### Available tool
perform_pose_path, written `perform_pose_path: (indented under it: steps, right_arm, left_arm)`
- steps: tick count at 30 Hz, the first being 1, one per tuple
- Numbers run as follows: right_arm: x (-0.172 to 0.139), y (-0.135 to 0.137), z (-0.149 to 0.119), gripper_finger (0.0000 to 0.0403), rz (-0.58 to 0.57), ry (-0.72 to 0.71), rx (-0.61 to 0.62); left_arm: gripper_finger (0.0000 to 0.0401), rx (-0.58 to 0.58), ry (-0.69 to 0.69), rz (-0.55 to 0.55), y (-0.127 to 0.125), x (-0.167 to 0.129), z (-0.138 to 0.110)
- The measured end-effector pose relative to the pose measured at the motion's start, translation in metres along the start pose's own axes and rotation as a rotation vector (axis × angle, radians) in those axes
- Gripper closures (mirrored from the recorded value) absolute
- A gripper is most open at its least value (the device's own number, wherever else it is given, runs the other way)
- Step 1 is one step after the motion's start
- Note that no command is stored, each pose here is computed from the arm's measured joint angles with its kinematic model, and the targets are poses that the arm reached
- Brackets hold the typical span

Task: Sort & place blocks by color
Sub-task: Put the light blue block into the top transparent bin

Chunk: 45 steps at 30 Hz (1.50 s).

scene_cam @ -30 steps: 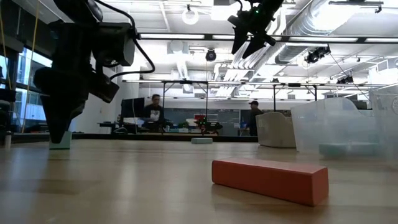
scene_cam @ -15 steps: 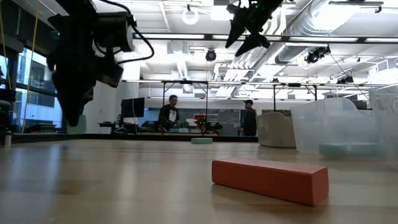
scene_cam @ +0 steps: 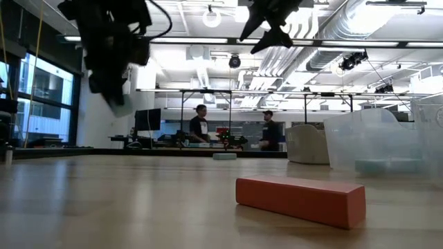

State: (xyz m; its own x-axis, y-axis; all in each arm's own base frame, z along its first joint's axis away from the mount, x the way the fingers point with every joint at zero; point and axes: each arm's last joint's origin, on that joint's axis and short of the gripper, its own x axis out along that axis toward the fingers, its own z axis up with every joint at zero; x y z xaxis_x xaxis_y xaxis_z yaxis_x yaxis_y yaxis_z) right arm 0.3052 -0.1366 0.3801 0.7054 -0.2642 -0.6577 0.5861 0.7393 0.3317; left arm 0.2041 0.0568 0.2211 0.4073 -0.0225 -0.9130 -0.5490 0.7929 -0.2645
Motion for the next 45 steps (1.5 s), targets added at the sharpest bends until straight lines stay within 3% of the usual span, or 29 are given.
perform_pose_path:
  steps: [11,19,27,36,41,45]
  right_arm:
    - [0.000,0.027,-0.007,0.0171,0.160,0.017,0.015]
    - [-0.004,0.044,0.006,0.0171,0.417,-0.059,0.031]
    - [-0.010,0.051,0.016,0.0171,0.562,-0.128,0.037]
    - [-0.013,0.055,0.019,0.0171,0.659,-0.108,0.097]
    - [-0.013,0.052,0.022,0.0171,0.679,-0.090,0.174]
    - [-0.014,0.052,0.023,0.0171,0.700,-0.075,0.209]
  left_arm:
    - [0.0401,0.177,-0.299,-0.102,-0.022,-0.032,0.040]
    - [0.0400,0.292,-0.520,-0.139,-0.037,-0.065,0.065]
    - [0.0400,0.412,-0.702,0.007,-0.044,-0.097,0.082]
    - [0.0400,0.512,-0.917,0.033,-0.054,-0.130,0.097]
    - [0.0400,0.534,-0.955,0.138,-0.054,-0.139,0.100]
    - [0.0400,0.558,-0.979,0.159,-0.055,-0.142,0.101]
